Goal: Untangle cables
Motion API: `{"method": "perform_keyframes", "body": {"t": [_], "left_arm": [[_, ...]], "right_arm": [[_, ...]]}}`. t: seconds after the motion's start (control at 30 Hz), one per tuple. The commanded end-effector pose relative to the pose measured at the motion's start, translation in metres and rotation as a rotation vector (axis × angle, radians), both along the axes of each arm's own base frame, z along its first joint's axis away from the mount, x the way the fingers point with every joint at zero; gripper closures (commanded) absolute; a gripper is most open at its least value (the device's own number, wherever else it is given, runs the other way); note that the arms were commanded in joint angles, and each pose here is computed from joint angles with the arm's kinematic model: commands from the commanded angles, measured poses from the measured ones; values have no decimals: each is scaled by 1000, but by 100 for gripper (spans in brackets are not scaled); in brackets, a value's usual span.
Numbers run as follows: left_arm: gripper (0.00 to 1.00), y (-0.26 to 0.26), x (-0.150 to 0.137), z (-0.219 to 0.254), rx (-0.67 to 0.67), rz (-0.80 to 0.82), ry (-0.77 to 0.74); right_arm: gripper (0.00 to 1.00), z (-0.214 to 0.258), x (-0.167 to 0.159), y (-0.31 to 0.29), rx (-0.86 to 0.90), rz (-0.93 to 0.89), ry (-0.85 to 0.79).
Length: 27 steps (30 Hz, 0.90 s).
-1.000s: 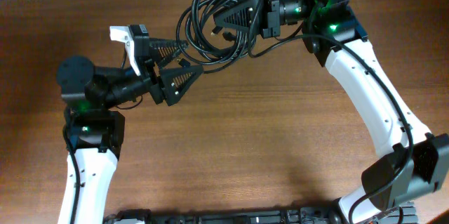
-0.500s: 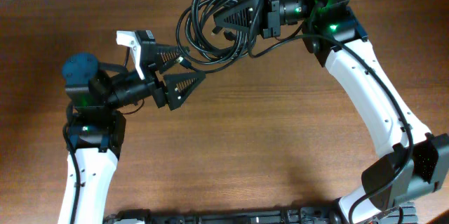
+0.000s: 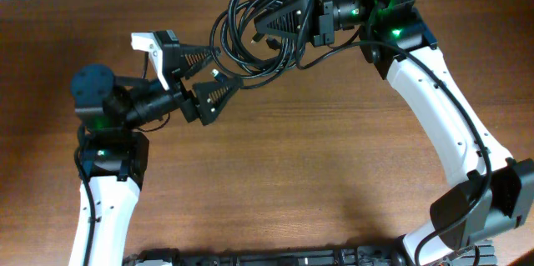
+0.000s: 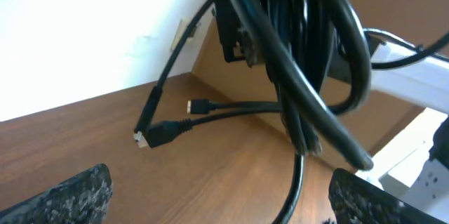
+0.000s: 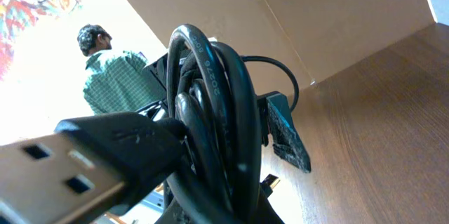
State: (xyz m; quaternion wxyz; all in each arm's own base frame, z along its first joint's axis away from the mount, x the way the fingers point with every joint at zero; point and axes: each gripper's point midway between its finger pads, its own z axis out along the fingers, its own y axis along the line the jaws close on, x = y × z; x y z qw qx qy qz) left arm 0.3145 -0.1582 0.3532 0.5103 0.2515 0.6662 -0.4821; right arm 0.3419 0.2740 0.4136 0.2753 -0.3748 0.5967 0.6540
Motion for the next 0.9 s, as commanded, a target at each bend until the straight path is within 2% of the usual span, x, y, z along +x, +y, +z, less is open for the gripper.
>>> {"method": "perform_keyframes", "body": {"t": [0.0,0.23,0.87], "left_arm": [[1,3,5,6,-20,33,17],[1,7,11,6,-42,76,58],[2,8,13,6,-42,86,58]], "right_arm": [[96,11,-10,3,12,27,-49],[96,11,-17,10,12,49,-49],[96,8,-39,34,16,125,-63]]}}
